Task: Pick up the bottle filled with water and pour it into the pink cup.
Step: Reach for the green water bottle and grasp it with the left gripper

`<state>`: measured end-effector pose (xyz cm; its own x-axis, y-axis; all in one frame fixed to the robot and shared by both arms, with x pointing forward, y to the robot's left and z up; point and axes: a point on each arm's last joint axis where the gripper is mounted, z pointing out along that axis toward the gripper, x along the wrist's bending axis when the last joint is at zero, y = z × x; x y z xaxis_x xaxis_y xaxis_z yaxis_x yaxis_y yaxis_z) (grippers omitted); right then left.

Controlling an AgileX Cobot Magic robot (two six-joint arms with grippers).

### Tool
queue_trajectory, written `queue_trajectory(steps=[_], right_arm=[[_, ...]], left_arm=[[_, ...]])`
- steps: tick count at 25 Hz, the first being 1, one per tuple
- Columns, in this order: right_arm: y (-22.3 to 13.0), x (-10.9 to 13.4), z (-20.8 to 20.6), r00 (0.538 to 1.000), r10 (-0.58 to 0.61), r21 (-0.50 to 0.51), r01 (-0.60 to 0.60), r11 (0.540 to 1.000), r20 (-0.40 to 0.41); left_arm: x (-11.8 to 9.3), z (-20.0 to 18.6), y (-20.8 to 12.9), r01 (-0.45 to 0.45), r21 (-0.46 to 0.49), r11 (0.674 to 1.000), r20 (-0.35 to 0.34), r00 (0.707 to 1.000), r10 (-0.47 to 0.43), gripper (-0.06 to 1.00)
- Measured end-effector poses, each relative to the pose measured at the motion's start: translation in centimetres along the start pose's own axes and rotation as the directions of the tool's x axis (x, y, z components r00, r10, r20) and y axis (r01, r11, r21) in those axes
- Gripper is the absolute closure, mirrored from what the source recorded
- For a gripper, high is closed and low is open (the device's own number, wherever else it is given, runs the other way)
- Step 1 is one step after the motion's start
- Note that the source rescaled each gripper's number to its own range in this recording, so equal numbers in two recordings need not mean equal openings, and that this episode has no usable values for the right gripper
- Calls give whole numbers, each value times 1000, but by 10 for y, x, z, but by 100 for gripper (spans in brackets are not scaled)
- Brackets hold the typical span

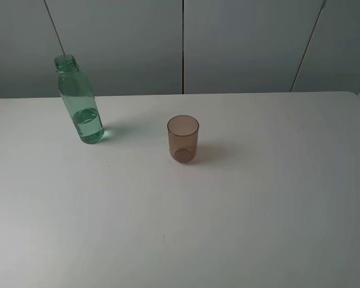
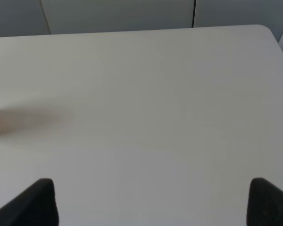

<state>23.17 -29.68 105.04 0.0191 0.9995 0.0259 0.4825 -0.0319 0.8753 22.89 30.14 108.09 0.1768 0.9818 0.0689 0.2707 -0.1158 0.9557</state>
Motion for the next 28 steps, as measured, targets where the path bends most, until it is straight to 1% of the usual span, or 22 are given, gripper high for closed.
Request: queue_trajectory(steps=[1,3,6,12,16,17,19,21,26,28], right_arm=[[0,0,0,1000,0,0,0,1000,0],[0,0,0,1000,0,0,0,1000,0],[0,0,0,1000,0,0,0,1000,0],[0,0,0,1000,0,0,0,1000,0],[0,0,0,1000,0,0,0,1000,0],[0,0,0,1000,0,0,0,1000,0],[0,0,0,1000,0,0,0,1000,0],[0,0,0,1000,0,0,0,1000,0],[0,0,0,1000,0,0,0,1000,0],[0,0,0,1000,0,0,0,1000,0]], left_arm=[[0,0,3,-10,-32,999,0,1000,10,-6],[0,0,7,-17,-67,998,-3,1000,17,-6],[1,10,17,-19,-79,997,-4,1000,19,-6],[3,56,40,-5,-26,1000,5,1000,5,-6],[3,99,53,50,-6,999,34,998,-49,-6],[2,112,54,59,15,998,43,997,-60,-6],[2,137,54,55,41,998,50,997,-57,-6],[2,162,50,73,91,993,48,996,-77,-6],[5,215,36,122,155,980,7,992,-125,-6],[3,234,28,121,175,977,3,992,-123,-6]])
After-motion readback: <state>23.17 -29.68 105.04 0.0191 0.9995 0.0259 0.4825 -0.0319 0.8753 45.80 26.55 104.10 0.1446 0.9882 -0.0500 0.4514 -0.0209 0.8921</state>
